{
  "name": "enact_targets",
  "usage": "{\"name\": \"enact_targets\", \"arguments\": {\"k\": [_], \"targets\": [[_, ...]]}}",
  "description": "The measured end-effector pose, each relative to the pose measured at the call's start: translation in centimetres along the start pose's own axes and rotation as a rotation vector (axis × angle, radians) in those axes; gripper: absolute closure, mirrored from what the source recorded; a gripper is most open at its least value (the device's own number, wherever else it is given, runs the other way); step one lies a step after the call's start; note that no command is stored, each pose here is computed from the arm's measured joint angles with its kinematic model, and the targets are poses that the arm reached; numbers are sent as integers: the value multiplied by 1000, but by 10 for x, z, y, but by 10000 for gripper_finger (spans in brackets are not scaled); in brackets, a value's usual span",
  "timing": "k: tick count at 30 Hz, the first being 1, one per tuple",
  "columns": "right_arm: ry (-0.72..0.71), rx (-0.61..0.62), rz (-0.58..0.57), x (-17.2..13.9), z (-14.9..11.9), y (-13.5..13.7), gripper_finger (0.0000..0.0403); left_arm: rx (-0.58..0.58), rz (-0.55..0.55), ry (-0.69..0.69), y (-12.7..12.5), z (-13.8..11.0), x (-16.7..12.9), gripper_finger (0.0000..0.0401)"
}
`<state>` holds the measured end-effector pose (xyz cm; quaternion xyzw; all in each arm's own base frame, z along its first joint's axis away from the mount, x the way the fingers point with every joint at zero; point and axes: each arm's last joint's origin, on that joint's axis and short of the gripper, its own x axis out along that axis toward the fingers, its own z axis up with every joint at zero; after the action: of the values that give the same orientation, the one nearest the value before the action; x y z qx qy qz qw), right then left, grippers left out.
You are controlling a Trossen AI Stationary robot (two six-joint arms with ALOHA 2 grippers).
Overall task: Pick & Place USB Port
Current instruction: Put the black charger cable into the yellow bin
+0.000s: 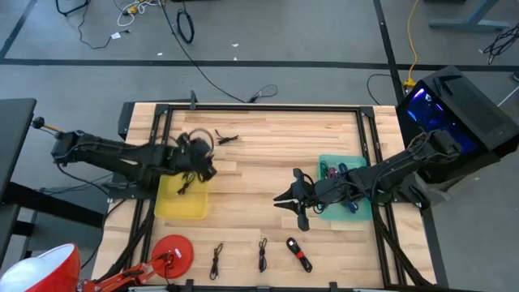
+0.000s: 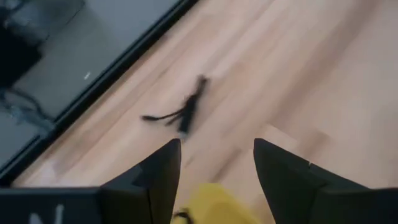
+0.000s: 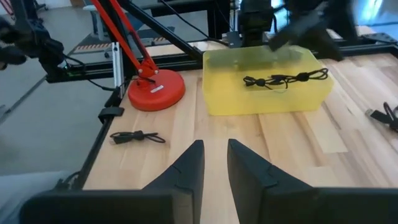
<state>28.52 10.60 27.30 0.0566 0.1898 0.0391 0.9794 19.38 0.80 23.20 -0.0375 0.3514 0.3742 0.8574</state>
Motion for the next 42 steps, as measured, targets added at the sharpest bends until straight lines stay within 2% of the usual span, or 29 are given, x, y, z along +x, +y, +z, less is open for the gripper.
{"name": "enact_targets", "arguments": {"k": [2,7,14,21,28,33,36,42], "targets": [[2,-13,-4,0,0,-2,331,-12,15,52,13,4,11,199],[19,-51,-18,1,-1,-5,331,-33,-45,203,40,8,40,203],[25,-115,-43,3,0,-13,331,-1,-79,171,52,20,73,204],[46,-127,-64,5,-5,-22,331,35,-80,252,55,30,108,204],[62,-122,-86,10,-10,-29,331,118,-90,339,45,48,139,204],[59,-121,-86,10,-10,-30,331,184,-150,434,38,50,157,204],[63,-122,-86,10,-10,-30,331,224,-205,437,33,54,166,204],[70,-126,-60,10,-10,-29,331,257,-163,465,34,54,179,204]]}}
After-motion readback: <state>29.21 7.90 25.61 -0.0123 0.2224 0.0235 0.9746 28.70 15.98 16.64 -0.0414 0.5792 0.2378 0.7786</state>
